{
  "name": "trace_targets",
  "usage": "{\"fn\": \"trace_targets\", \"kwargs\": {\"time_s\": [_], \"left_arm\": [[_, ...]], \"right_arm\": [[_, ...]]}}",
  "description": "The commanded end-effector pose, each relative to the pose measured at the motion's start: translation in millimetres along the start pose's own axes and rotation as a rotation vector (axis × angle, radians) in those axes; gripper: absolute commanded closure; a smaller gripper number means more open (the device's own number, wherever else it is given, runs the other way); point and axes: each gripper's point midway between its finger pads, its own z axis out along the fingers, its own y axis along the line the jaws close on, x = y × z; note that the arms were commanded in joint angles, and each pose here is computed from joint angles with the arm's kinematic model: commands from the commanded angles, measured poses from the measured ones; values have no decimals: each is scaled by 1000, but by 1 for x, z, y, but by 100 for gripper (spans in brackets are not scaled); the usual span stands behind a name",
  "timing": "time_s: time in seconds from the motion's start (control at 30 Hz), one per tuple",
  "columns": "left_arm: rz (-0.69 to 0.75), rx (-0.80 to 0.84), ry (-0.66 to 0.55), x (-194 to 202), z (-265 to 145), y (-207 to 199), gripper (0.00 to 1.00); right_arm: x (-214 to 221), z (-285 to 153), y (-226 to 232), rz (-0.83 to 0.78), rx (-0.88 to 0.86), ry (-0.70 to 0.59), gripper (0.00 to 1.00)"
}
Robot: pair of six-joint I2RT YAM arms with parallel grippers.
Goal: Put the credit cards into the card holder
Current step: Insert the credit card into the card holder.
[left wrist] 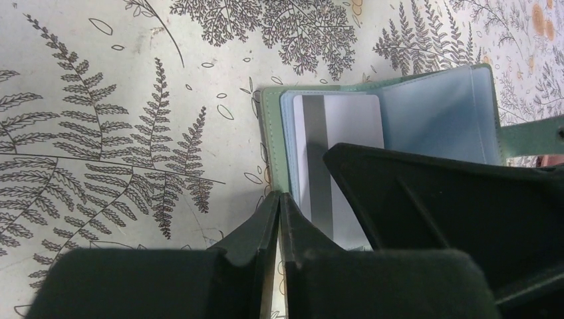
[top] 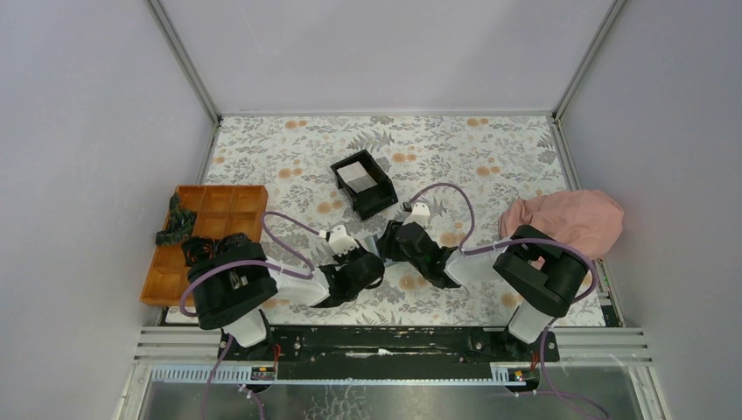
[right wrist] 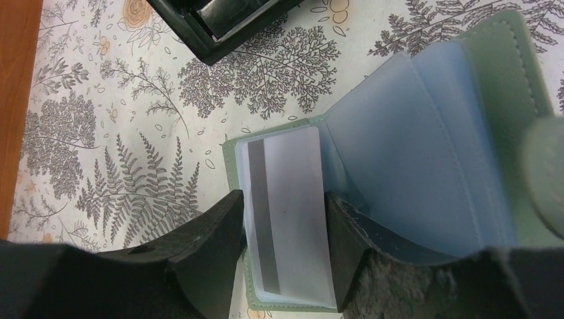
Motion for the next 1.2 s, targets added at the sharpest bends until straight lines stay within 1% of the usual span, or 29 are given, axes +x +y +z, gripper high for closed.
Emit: {"fn": "trace_targets", "kwargs": {"time_s": [0.0, 0.27, 0.3, 0.37, 0.6, 1.0, 1.17], "left_arm": [[248, -209, 306, 64, -23, 96, 89], [251, -234, 295, 60, -25, 103, 89], [253, -238, 292, 59, -25, 104, 89], [252, -243, 282, 56, -25, 104, 89], [255, -253, 257, 47, -25, 104, 89], [261, -262, 249, 44, -26, 103, 88], [267, -264, 251, 44, -26, 102, 88]], "right_arm": [[73, -11, -21, -73, 68, 257, 45], [60, -24, -31, -114, 111, 227, 44], [51, -28, -24, -111, 95, 205, 44], [47, -32, -26, -119, 101, 197, 44], [42, -43, -32, -128, 109, 175, 44], [12, -53, -29, -142, 125, 77, 43], [6, -46, -27, -141, 115, 59, 43]]}}
